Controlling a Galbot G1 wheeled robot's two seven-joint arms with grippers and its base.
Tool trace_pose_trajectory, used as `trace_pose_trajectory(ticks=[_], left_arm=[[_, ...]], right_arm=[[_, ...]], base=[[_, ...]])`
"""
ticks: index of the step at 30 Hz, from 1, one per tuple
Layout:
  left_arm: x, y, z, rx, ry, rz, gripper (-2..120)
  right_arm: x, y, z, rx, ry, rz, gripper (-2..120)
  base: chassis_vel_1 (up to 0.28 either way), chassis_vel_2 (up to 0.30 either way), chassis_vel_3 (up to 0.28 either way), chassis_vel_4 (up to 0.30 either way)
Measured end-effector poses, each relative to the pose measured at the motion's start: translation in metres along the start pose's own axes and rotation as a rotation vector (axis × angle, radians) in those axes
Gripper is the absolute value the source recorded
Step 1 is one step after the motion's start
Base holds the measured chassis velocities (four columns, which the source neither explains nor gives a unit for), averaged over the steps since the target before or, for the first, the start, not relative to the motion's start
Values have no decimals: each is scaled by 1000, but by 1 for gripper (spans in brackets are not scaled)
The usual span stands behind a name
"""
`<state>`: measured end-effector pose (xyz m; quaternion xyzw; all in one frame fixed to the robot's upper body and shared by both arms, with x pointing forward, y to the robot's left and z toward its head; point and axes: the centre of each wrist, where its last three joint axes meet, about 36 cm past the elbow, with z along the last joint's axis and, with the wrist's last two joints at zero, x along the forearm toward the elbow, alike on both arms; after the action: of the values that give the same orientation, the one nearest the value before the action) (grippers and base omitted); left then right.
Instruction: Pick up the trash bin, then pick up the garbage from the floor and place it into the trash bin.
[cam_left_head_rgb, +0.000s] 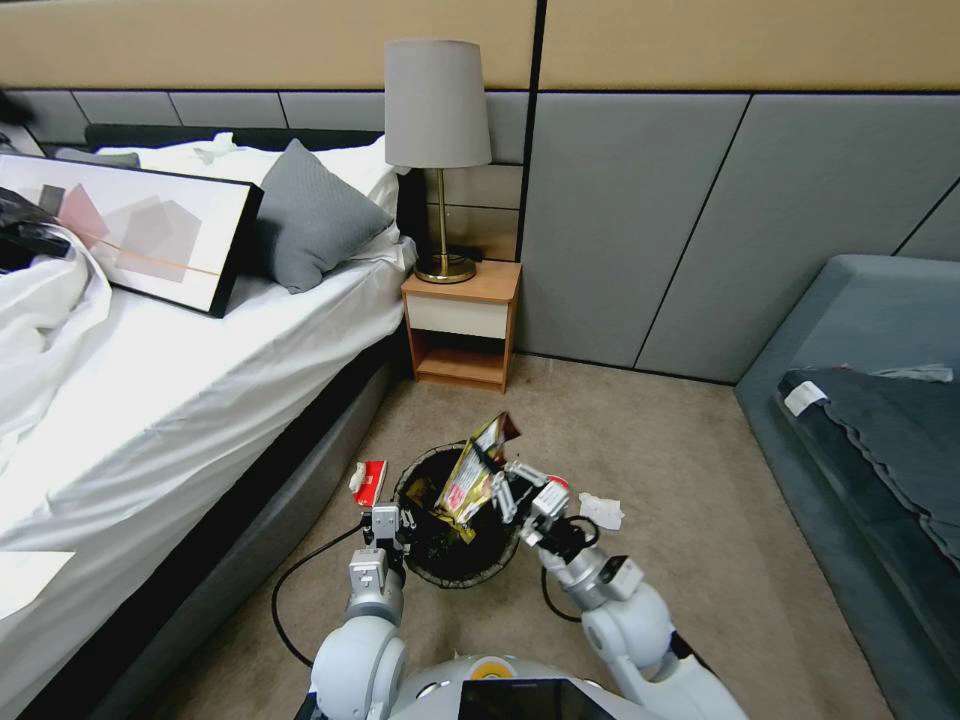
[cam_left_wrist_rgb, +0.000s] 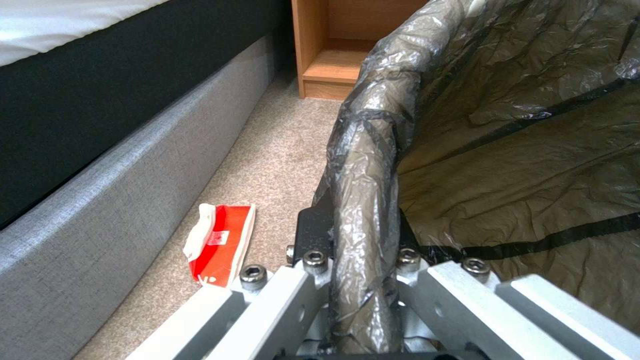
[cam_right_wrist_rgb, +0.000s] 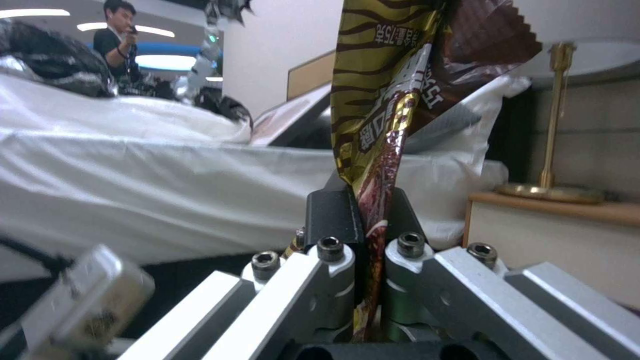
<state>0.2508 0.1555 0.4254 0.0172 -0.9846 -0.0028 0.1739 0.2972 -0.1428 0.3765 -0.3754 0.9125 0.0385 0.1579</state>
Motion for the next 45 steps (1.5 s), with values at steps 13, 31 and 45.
trace_pose_trajectory(ticks=[13,31,45], left_arm=[[1,-1,1,-2,2,2,1],[-1,-3,0,3,-2,6,1],[-1,-3,0,5,1,8,1]], right_arm=[[7,-6,40,-19,86,39,0],[17,1,49,-14,121,31,64],[14,5,26,41,70,23,100]], base=[[0,0,0,0],[0,0,0,0],[0,0,0,0]])
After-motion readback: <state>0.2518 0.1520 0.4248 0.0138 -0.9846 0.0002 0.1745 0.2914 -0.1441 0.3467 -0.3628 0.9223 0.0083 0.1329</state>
